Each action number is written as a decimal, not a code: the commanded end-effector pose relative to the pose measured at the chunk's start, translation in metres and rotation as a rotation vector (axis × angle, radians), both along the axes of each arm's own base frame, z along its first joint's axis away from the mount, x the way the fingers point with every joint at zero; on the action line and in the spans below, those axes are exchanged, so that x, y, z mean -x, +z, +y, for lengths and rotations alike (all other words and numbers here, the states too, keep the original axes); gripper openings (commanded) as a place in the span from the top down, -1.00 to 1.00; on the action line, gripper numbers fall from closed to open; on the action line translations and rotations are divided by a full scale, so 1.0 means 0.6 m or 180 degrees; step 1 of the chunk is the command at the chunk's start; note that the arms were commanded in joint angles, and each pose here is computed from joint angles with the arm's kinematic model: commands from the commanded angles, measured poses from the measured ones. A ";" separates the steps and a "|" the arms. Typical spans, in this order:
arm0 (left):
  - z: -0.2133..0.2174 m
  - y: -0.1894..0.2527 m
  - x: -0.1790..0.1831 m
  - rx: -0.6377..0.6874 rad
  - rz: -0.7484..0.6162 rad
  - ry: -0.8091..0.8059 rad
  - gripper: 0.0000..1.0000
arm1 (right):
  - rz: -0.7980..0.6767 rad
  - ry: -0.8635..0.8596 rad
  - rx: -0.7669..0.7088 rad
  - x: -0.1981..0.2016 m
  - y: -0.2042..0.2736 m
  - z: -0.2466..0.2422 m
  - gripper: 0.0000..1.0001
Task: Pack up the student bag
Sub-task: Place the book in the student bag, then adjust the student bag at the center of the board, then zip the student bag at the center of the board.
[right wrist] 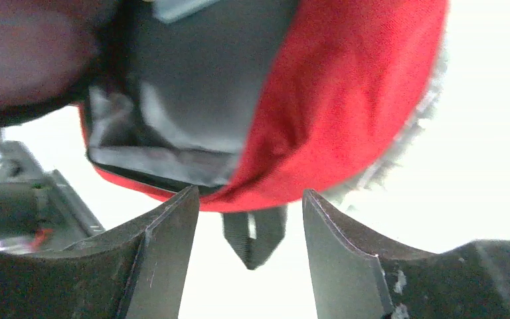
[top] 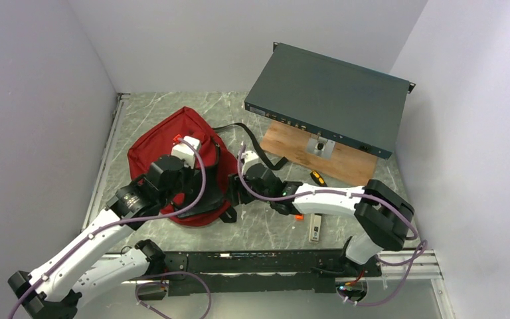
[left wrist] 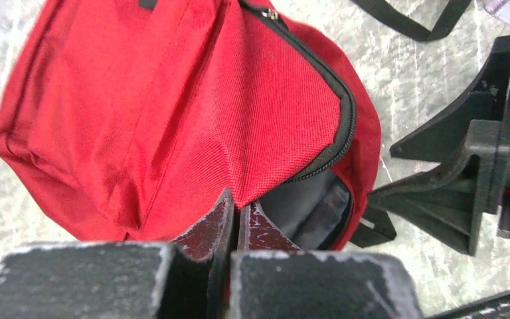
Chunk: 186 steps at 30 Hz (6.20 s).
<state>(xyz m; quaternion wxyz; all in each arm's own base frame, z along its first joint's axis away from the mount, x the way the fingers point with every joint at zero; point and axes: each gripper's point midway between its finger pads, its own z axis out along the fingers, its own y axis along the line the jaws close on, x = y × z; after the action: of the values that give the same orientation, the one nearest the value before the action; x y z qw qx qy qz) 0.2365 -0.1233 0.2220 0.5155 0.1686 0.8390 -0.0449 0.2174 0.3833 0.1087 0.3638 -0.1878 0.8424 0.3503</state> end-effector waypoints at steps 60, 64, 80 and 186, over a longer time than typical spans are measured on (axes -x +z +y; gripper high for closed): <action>-0.016 -0.199 0.119 0.1654 0.1339 0.0918 1.00 | 0.0259 -0.0691 -0.1622 0.090 -0.023 -0.064 1.00; -0.018 -0.216 0.125 0.1639 0.1435 0.0936 1.00 | 0.0156 -0.0704 -0.0884 0.084 -0.060 -0.077 1.00; -0.040 -0.167 0.119 0.1693 0.1346 0.0613 1.00 | -0.0617 -0.0517 0.0215 -0.034 0.045 -0.057 -0.19; 0.137 0.125 0.225 0.1837 0.0053 0.0515 -0.99 | -0.0665 0.1128 0.0111 0.052 -0.011 0.369 0.71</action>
<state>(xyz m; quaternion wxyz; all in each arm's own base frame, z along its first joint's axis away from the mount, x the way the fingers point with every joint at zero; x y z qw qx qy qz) 0.0948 -0.0326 0.2922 0.5324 -0.0617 0.8107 -0.2356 0.1805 0.5921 0.0707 0.3633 -0.3899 0.7760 0.3374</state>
